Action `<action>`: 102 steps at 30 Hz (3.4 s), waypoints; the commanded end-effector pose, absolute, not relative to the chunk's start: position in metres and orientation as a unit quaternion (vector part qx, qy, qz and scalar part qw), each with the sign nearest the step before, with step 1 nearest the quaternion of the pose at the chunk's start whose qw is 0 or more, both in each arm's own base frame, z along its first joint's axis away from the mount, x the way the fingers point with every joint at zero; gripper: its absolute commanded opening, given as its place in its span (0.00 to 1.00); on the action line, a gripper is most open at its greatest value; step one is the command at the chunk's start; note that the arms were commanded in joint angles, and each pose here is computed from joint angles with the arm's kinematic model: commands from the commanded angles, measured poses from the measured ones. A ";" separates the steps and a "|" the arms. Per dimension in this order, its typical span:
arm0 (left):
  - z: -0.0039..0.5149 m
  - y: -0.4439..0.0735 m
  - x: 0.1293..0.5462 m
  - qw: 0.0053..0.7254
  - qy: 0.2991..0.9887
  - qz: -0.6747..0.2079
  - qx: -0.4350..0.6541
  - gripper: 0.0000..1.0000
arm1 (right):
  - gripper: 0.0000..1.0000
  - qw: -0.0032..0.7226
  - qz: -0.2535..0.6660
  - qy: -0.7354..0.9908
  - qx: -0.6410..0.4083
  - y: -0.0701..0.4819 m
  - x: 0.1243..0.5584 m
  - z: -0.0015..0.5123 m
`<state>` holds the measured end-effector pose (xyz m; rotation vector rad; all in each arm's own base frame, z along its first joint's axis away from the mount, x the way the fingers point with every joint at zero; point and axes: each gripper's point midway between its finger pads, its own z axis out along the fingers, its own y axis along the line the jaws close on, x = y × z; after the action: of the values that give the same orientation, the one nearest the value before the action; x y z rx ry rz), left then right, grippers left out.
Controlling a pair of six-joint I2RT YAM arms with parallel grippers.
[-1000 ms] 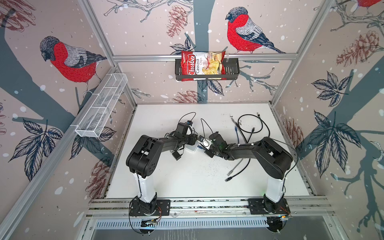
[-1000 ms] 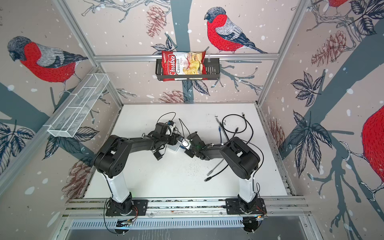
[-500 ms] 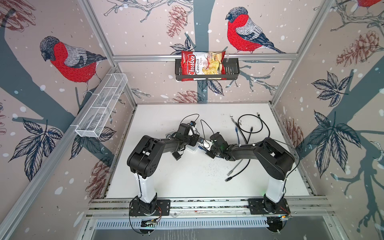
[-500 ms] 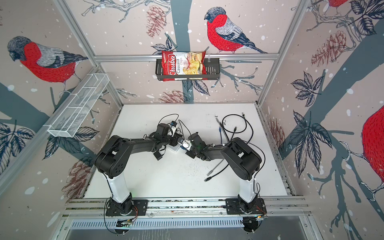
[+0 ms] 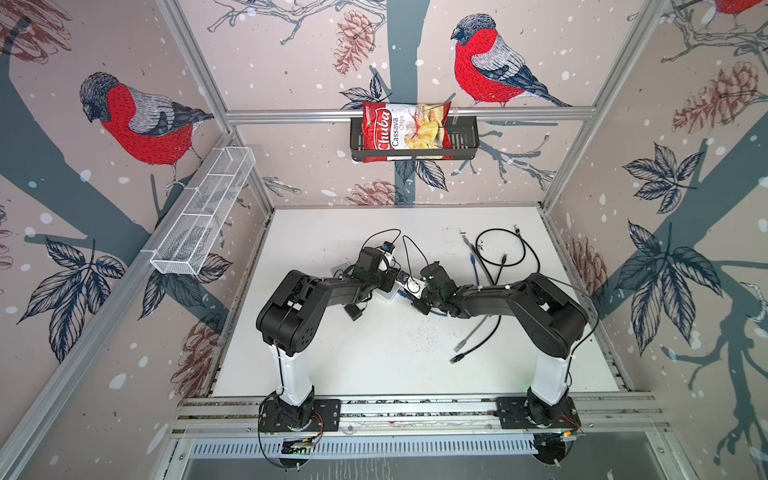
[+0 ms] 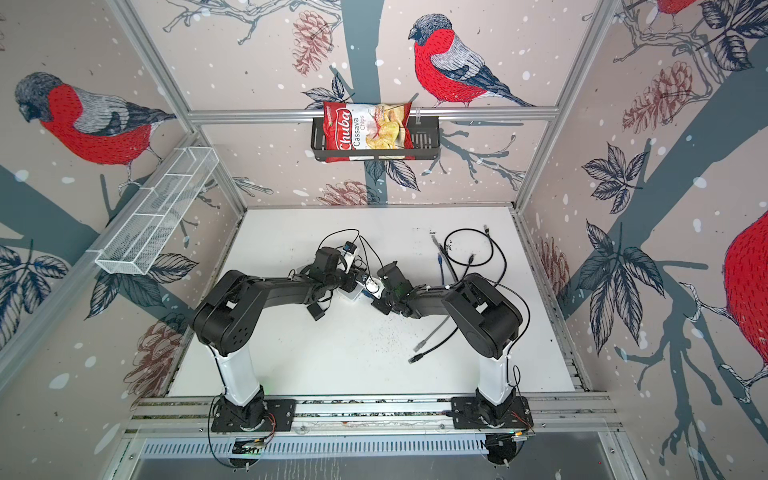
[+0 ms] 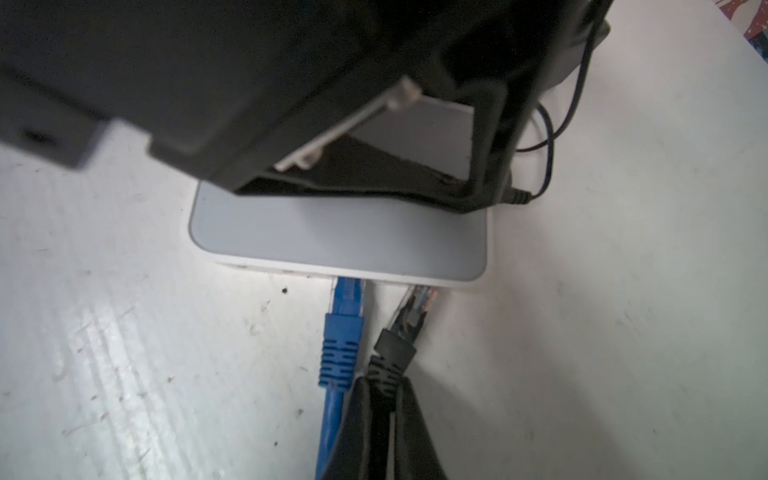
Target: Insert the plug into the switch port
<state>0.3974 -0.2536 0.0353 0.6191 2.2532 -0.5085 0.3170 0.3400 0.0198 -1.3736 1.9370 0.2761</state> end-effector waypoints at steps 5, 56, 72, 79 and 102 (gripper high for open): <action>0.001 -0.278 0.311 0.192 0.877 -0.335 0.287 0.43 | 0.03 0.348 0.078 0.786 -0.505 0.325 0.325 0.002; -0.002 -0.245 0.328 0.201 0.908 -0.303 0.209 0.43 | 0.34 0.264 0.036 0.780 -0.566 0.281 0.317 0.035; 0.001 -0.246 0.330 0.204 0.905 -0.307 0.211 0.43 | 0.30 0.253 0.000 0.775 -0.579 0.286 0.314 0.016; 0.002 -0.246 0.329 0.204 0.904 -0.308 0.214 0.43 | 0.19 0.240 -0.015 0.772 -0.588 0.283 0.314 0.010; 0.010 -0.246 0.336 0.213 0.904 -0.307 0.209 0.43 | 0.05 0.236 0.079 0.772 -0.584 0.279 0.287 0.038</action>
<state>0.3463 -0.2609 0.0298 0.6084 2.3918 -0.9309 0.2939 0.2733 0.0372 -1.6166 2.1053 0.1519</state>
